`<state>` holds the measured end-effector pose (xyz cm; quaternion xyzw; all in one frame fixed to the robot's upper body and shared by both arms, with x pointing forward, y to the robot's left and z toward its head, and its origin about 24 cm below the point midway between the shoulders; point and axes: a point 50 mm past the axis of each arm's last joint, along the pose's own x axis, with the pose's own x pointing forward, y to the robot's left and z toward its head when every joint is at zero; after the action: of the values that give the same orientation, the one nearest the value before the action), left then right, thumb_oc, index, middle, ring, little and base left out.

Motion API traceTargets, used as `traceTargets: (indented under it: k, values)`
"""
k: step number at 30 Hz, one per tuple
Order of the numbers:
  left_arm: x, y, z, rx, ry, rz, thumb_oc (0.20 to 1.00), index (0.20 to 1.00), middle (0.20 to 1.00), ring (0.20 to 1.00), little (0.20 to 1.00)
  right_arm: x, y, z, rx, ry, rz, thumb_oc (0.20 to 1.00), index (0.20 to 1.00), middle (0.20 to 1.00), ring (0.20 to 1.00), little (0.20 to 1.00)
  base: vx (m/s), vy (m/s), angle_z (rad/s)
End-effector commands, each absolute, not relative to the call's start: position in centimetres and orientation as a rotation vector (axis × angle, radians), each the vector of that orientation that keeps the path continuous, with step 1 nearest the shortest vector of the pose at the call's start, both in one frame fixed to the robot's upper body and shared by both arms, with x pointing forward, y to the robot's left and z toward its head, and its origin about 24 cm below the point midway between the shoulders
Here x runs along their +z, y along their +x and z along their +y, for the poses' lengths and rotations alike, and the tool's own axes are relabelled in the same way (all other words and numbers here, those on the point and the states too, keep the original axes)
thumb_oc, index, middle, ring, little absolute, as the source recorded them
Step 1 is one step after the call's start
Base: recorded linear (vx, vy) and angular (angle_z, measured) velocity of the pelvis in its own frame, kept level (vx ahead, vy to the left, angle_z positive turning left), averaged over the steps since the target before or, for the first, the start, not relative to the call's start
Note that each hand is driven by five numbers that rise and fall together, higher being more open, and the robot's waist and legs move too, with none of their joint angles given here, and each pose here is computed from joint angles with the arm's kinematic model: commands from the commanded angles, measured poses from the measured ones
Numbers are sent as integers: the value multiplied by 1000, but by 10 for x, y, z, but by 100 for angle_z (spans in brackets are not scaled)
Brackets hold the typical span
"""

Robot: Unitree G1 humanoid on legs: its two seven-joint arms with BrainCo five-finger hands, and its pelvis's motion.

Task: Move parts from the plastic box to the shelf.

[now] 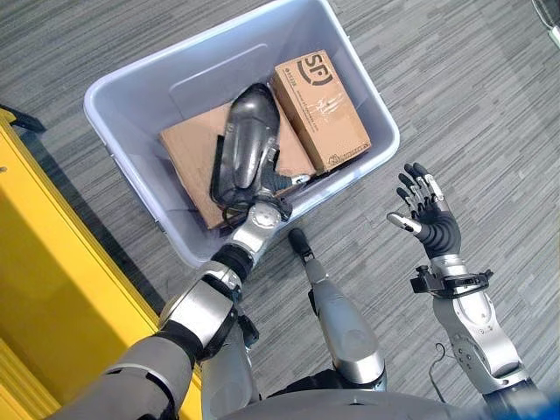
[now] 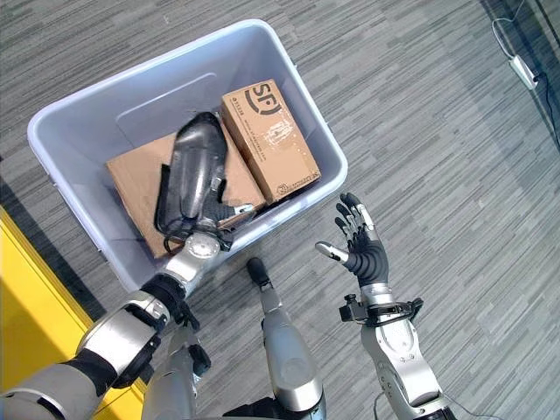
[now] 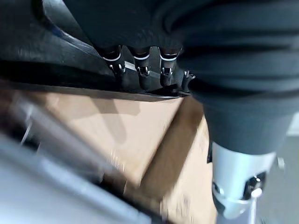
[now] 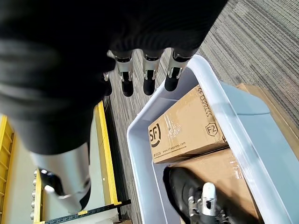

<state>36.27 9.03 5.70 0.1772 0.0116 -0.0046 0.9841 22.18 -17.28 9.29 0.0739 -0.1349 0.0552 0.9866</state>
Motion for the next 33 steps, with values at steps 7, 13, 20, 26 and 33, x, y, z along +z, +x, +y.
traceTargets:
  k: [7, 13, 20, 26, 33]
  values:
    - [99, 351, 72, -139, 305, -249, 1000, 1000, 1000, 1000, 1000, 115, 218, -195, 8, 137, -398, 1000, 1000, 1000, 1000, 1000, -2, -7, 6]
    - [153, 330, 95, -123, 155, -509, 1000, 1000, 1000, 1000, 1000, 117, 212, -204, -34, 126, -419, 1000, 1000, 1000, 1000, 1000, -5, -7, 4]
    - [191, 312, 123, -21, 130, -705, 1000, 1000, 1000, 1000, 1000, 117, 207, -209, -54, 114, -425, 1000, 1000, 1000, 1000, 1000, -7, -5, 2]
    - [194, 316, 138, 124, 294, -746, 1000, 1000, 1000, 1000, 1000, 118, 206, -211, -53, 106, -428, 1000, 1000, 1000, 1000, 1000, 0, 0, 0]
    - [183, 328, 152, 228, 439, -685, 1000, 1000, 1000, 1000, 1000, 119, 208, -213, -55, 113, -431, 1000, 1000, 1000, 1000, 1000, 0, 0, 0]
